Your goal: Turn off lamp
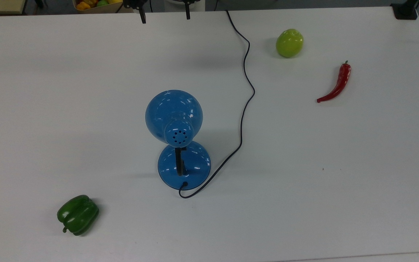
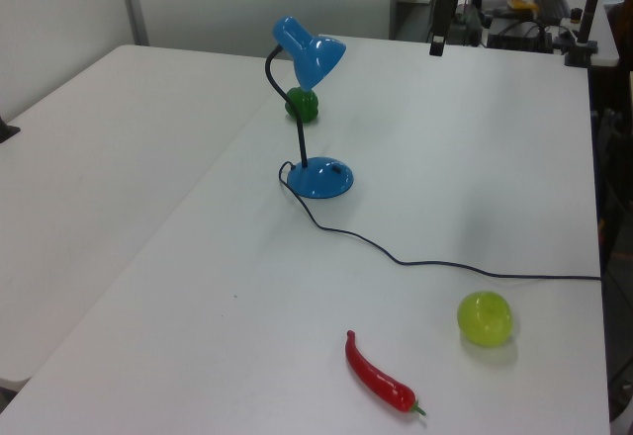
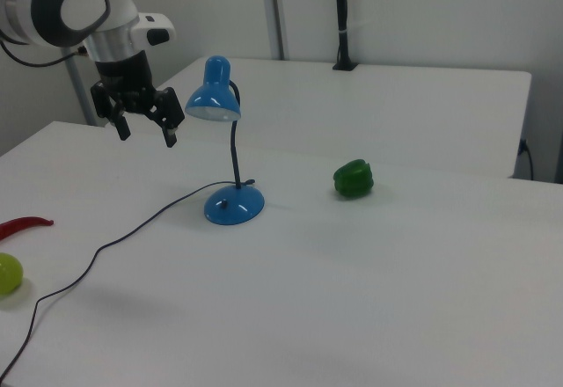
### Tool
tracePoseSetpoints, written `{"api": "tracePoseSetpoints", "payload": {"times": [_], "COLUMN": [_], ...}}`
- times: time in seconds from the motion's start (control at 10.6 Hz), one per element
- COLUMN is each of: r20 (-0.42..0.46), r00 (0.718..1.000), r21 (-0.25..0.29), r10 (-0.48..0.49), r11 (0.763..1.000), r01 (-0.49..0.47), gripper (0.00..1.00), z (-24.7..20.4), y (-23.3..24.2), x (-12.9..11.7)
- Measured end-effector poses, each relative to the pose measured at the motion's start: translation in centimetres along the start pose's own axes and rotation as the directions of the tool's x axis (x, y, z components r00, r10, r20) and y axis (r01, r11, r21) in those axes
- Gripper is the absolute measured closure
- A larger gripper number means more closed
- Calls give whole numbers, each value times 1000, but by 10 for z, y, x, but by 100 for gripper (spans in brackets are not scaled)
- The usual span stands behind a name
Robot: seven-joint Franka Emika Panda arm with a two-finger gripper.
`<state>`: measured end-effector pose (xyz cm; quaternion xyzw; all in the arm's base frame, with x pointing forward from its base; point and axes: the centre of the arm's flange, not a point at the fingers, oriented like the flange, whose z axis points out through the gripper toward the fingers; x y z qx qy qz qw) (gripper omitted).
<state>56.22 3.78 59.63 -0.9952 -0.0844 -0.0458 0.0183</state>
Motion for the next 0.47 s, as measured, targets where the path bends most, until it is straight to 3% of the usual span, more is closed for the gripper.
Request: {"api": "tracePoseSetpoints", "payload": {"times": [0.47], "r20": [0], "r00": [1000], "r21": [0], "r10": [-2], "r11": [1000], "r01": [2], "gripper": [0], "z": [0], "y": [-1], "x": [0]}}
